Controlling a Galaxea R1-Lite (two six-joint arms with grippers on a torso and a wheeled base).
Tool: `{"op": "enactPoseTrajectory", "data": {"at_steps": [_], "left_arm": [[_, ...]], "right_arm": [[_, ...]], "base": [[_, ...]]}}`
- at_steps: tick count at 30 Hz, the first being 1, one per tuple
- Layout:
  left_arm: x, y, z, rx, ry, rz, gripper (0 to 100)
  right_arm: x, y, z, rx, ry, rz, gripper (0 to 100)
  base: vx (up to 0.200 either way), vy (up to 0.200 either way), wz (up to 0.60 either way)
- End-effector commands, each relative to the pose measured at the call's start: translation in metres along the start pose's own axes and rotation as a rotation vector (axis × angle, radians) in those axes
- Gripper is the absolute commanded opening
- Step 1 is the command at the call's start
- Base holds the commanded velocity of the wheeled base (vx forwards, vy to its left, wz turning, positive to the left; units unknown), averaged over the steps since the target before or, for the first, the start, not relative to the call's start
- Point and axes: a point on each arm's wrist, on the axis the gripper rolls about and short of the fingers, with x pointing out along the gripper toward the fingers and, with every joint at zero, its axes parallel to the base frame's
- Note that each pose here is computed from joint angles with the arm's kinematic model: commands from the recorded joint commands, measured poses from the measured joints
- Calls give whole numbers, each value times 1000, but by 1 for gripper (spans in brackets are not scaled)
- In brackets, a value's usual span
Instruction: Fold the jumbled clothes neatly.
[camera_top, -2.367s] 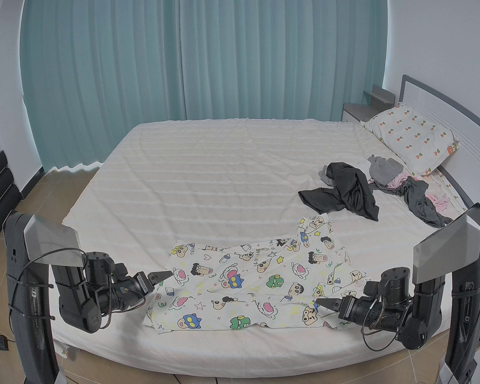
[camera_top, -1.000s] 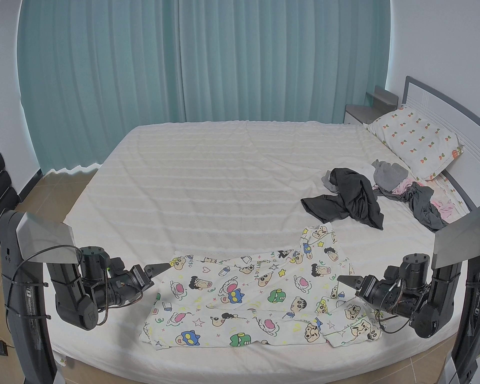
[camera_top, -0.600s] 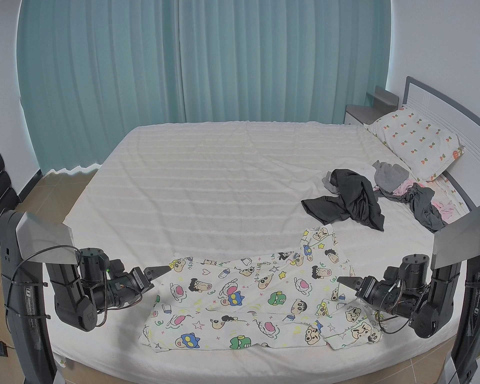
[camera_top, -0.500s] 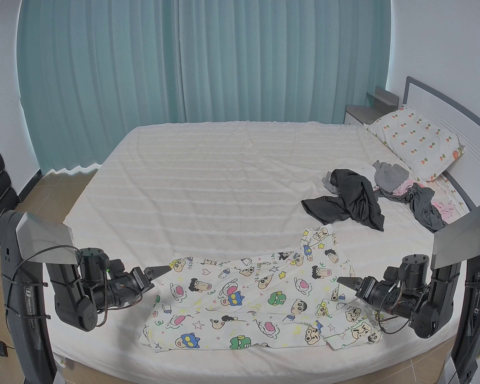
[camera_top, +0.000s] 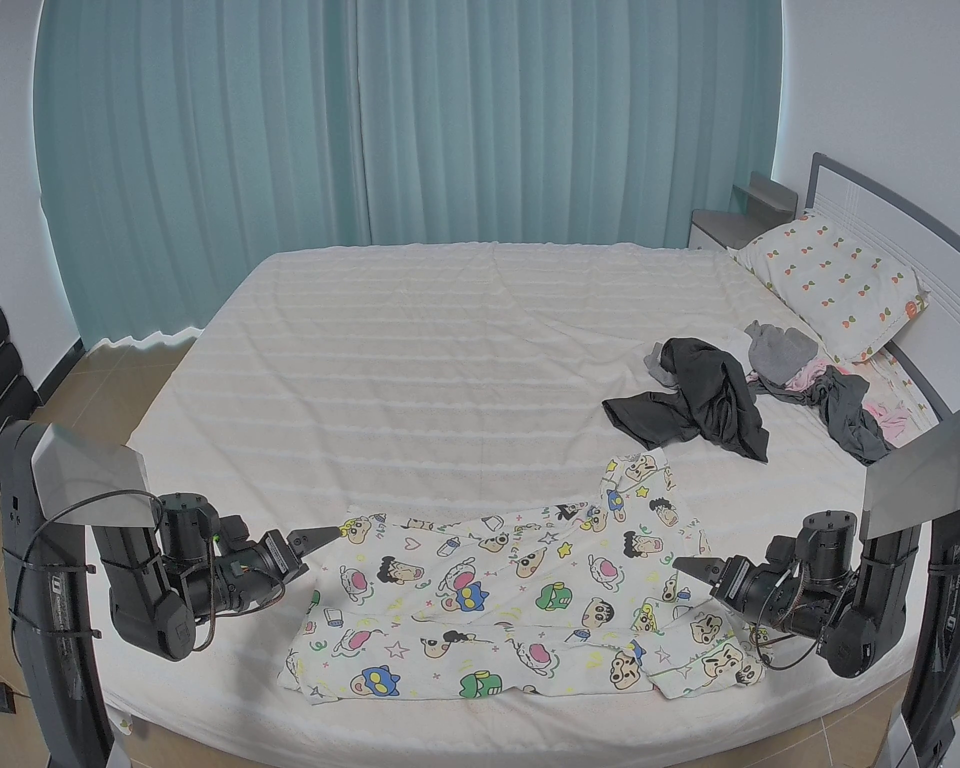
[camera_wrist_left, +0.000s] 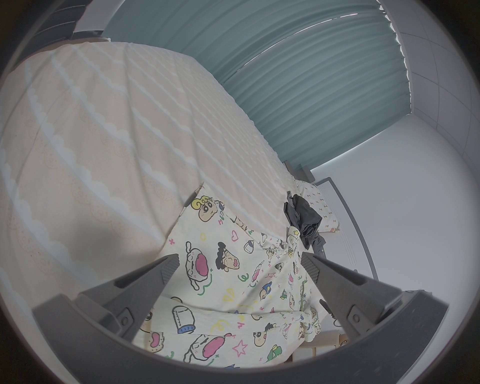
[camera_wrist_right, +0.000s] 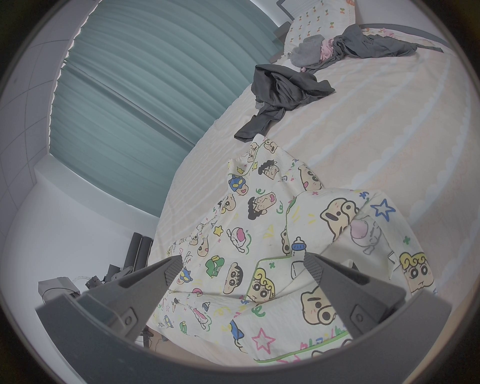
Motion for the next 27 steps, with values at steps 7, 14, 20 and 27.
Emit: {"op": "enactPoseTrajectory", "data": {"at_steps": [7,14,20,27], "left_arm": [[-1,-1,8,-40,-16,-20,100],[-1,-1,7,-34,-14,-18,100],[0,-1,4,10,-5,-15,100],[23,0,6,110,9,-29,100]], "right_arm": [[0,1,0,-4,-5,7,100],[0,1,0,-4,-5,7,100],[1,1,1,-5,-8,10,100],[1,1,2,-4,-12,10,100]], "base": [[171,0,0],[86,0,0],[0,0,0],[0,0,0]]}}
